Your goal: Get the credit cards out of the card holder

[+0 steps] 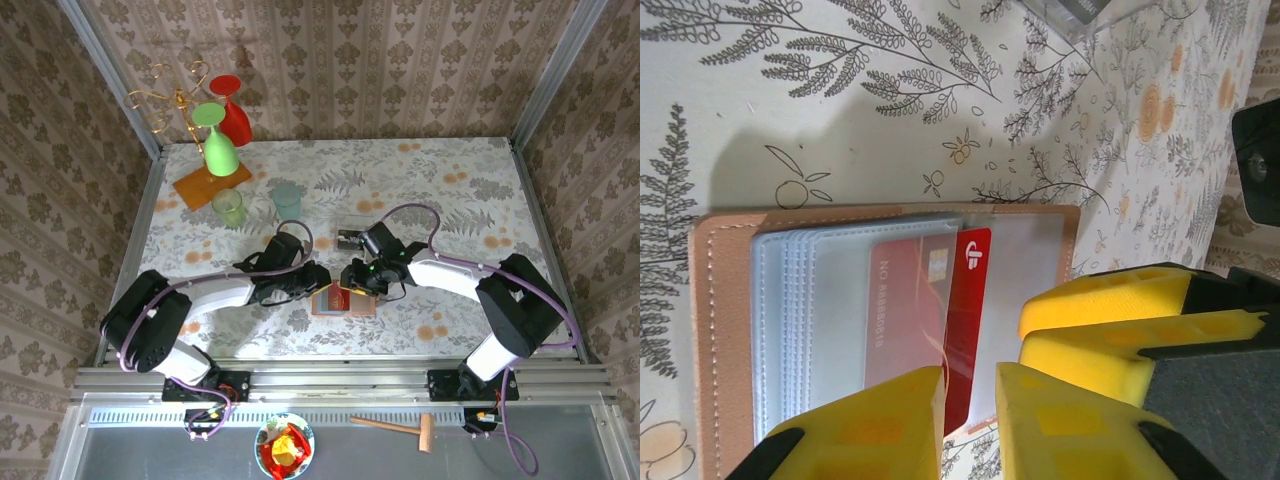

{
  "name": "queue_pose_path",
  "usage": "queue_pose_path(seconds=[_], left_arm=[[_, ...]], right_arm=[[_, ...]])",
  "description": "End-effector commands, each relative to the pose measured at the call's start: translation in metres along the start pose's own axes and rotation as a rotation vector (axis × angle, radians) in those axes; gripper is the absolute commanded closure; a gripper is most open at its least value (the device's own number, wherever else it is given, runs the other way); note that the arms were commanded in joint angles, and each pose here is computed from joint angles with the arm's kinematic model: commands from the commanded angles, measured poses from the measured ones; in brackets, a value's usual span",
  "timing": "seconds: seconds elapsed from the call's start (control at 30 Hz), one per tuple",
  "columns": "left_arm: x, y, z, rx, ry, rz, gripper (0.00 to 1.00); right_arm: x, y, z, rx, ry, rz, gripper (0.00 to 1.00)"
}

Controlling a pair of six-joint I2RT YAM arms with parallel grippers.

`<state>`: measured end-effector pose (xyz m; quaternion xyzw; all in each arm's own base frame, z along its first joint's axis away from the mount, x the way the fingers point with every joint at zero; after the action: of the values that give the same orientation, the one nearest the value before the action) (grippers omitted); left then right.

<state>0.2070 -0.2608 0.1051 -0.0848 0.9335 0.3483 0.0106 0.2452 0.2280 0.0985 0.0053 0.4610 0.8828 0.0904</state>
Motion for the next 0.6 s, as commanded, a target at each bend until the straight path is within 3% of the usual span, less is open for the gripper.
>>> queue_pose_path(seconds=[0.0, 0.3, 0.57], left_arm=[[0.002, -0.009, 0.004, -0.013, -0.014, 0.031, 0.78], [0.009, -0.015, 0.021, -0.056, 0.015, 0.049, 0.79], [0.013, -0.014, 0.033, -0.101, 0.016, 0.054, 0.79]], right_arm=[[0.001, 0.003, 0.007, -0.061, -0.002, 0.005, 0.63], [0.005, -0.011, 0.003, -0.106, -0.035, 0.045, 0.64], [0.007, -0.015, -0.011, -0.020, -0.040, 0.045, 0.64]])
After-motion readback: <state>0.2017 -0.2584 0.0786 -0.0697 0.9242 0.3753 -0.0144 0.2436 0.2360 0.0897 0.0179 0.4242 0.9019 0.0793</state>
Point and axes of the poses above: each hand's point on the last joint's axis, 136 mm out from that joint toward the fingers, its own y axis back along the fingers, its own z axis along the line the jaws close on, x = y × z, the point moved 6 cm from there along y, back along the fingers
